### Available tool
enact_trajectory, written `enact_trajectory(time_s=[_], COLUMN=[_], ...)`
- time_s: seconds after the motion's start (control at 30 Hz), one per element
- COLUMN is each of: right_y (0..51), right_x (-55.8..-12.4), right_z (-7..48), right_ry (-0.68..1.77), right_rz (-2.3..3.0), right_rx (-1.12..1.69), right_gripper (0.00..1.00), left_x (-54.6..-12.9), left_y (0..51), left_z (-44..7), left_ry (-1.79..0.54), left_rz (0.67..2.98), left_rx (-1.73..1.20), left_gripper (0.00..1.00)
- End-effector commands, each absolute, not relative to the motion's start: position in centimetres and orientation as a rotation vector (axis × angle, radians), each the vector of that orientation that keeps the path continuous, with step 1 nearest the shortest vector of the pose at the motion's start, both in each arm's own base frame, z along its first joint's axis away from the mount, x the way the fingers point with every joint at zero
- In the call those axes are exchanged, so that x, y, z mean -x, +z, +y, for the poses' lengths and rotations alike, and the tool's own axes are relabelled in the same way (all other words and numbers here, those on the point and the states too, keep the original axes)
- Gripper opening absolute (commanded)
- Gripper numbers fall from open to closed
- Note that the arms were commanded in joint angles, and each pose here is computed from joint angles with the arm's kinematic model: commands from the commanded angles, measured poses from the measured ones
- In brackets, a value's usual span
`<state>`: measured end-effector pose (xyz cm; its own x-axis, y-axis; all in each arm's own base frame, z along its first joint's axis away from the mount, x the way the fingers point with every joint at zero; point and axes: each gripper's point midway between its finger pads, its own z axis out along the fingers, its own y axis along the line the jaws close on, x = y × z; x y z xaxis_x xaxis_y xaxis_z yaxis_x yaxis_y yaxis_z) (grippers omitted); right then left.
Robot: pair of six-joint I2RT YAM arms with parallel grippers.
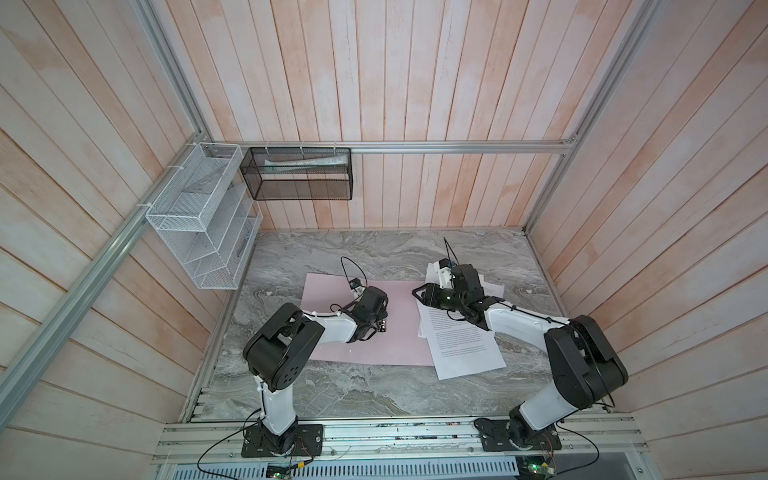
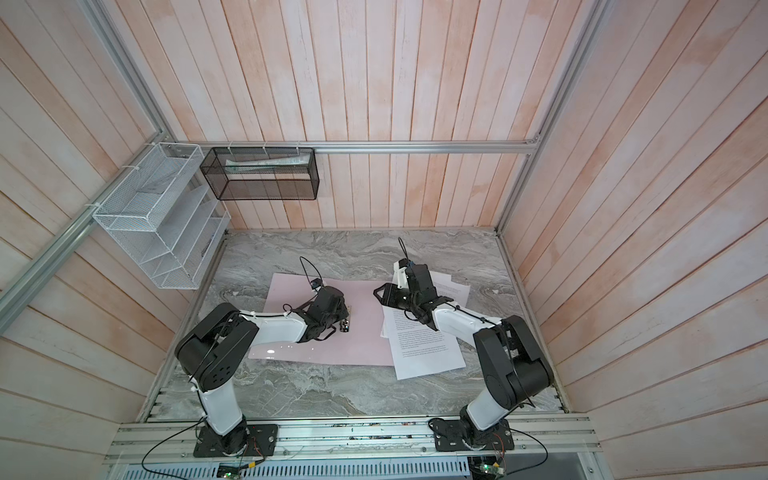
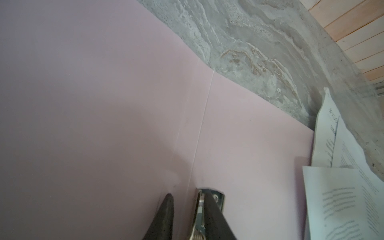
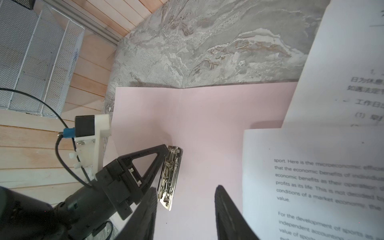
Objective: Put the files into the folder
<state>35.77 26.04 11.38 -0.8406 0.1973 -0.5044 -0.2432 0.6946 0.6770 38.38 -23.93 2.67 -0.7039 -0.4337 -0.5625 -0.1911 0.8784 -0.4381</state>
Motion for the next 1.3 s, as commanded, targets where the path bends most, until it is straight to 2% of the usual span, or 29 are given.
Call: enact_trajectory(time_s=[0.0, 0.33, 0.5, 0.57, 0.67, 0.8, 0.93, 1.07, 1.17, 1.27], right_y=[10.9, 9.3, 9.0, 9.3, 10.4, 11.3, 12.0, 11.4, 11.3, 10.5], right_x=[-35.2, -33.6, -33.5, -33.9, -35.0, -37.2, -38.9, -39.3, -39.1, -39.7], right_z=[28.4, 31.5, 32.0, 31.2, 28.8, 23.2, 17.8, 13.4, 10.6, 6.8], right_ry=[1.109, 1.205, 1.203, 1.152, 1.036, 0.785, 0.571, 0.339, 0.242, 0.244], right_rz=[2.366, 2.397, 2.408, 2.405, 2.375, 2.357, 2.335, 2.309, 2.237, 2.278], right_rx=[0.086, 0.128, 0.141, 0.156, 0.168, 0.114, 0.067, 0.089, 0.016, -0.161], right_gripper=[0.43, 0.39, 0.39, 0.39, 0.40, 0.43, 0.55, 0.64, 0.66, 0.66], left_x=[-35.7, -36.0, -36.8, -37.6, -38.6, -38.7, -37.4, -36.1, -35.6, -35.5], left_y=[-1.8, -1.1, 1.6, 3.5, 7.3, 12.6, 15.5, 15.8, 14.7, 13.6], left_z=[-20.7, -19.7, -20.3, -21.0, -22.7, -25.7, -30.0, -34.0, -36.2, -37.8], left_ry=[-0.238, -0.172, -0.225, -0.250, -0.314, -0.454, -0.631, -0.745, -0.815, -0.874], left_rz=[2.508, 2.482, 2.425, 2.392, 2.329, 2.235, 2.203, 2.200, 2.214, 2.221], left_rx=[0.442, 0.450, 0.402, 0.330, 0.177, 0.023, -0.101, -0.212, -0.263, -0.292], left_gripper=[0.29, 0.27, 0.36, 0.44, 0.61, 0.71, 0.73, 0.73, 0.73, 0.73])
